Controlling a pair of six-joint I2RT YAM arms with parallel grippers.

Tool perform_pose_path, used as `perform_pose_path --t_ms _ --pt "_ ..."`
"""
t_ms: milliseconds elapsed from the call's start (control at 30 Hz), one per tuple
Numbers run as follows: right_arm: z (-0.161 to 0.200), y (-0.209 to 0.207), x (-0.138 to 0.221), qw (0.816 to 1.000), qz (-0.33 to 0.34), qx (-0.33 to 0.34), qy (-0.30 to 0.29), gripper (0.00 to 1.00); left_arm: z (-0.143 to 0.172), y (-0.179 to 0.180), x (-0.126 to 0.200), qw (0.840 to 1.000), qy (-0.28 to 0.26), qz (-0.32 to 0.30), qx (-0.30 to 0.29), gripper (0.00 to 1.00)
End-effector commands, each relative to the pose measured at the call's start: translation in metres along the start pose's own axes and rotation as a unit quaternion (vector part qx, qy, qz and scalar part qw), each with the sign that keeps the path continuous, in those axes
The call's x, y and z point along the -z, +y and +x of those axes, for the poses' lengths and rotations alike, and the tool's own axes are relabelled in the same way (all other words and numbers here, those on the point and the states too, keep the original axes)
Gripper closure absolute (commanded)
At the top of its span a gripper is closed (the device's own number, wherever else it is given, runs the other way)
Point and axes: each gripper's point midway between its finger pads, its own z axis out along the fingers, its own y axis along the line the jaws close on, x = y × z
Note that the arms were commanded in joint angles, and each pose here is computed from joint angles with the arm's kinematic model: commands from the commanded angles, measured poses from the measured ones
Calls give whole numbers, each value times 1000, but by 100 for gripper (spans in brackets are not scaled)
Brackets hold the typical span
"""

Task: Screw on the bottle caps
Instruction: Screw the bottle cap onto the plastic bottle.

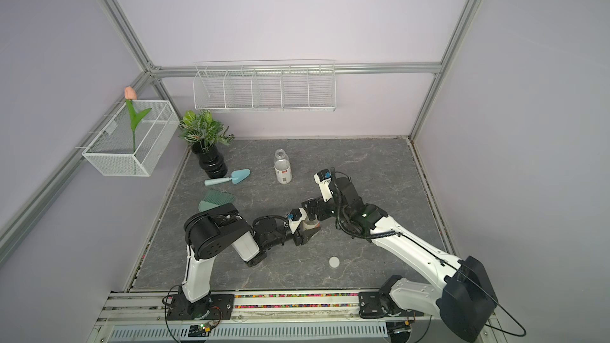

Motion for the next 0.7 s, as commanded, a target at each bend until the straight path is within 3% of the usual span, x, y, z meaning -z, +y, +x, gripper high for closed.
perform_pose_path --t_ms 0,100,233,500,667 --pt "-29 -5 -17 999 22 -18 -31 8 33 -8 8 999 53 9 7 33" --pt "-37 1 -25 999 13 -23 -27 8 33 -8 8 999 54 7 5 33" --pt "-41 15 -1 999 -16 -15 -30 9 35 -7 6 998 54 7 7 33" --pt "10 16 68 998 -51 22 -42 10 32 -7 5 999 51 7 6 33" --pt "27 10 76 998 -47 17 -50 10 30 -7 3 999 47 9 4 33"
